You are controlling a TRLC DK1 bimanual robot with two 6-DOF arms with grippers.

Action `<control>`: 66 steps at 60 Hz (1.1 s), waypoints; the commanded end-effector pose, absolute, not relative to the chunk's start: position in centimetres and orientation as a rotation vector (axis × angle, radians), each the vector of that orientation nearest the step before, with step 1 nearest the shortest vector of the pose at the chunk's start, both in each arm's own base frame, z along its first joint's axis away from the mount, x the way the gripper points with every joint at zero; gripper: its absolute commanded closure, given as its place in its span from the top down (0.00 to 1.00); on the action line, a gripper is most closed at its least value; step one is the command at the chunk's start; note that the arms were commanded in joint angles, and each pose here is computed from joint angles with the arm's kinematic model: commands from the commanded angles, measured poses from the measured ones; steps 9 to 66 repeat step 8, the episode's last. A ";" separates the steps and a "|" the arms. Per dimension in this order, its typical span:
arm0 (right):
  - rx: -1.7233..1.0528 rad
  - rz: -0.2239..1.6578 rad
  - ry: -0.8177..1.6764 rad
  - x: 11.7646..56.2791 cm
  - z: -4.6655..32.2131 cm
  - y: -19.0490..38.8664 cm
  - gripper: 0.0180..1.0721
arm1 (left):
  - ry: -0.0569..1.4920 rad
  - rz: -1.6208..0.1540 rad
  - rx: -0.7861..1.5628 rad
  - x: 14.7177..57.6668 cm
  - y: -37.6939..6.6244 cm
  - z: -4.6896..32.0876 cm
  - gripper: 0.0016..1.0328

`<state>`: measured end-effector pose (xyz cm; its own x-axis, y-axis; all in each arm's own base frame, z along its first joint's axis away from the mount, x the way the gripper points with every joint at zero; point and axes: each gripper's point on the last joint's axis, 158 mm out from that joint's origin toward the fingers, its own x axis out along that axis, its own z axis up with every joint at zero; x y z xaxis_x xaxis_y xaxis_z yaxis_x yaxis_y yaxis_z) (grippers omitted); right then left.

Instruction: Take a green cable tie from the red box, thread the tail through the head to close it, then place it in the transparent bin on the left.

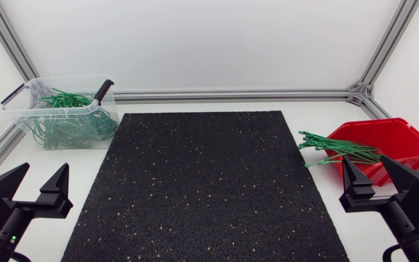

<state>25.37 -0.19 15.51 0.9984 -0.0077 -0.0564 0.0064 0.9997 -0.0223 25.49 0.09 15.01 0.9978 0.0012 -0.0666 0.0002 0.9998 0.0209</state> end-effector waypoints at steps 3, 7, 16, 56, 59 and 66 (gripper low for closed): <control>0.000 -0.010 0.057 25.4 14.9 -0.2 0.96 | 0.097 -0.014 -0.001 25.5 -0.3 13.1 0.97; 0.000 -0.010 0.057 25.4 14.9 -0.2 0.96 | 0.097 -0.014 -0.001 25.5 -0.3 13.1 0.97; 0.000 -0.010 0.057 25.4 14.9 -0.2 0.96 | 0.097 -0.014 -0.001 25.5 -0.3 13.1 0.97; 0.000 -0.010 0.057 25.4 14.9 -0.2 0.96 | 0.097 -0.014 -0.001 25.5 -0.3 13.1 0.97; 0.000 -0.010 0.057 25.4 14.9 -0.2 0.96 | 0.097 -0.014 -0.001 25.5 -0.3 13.1 0.97; 0.000 -0.010 0.057 25.4 14.9 -0.2 0.96 | 0.097 -0.014 -0.001 25.5 -0.3 13.1 0.97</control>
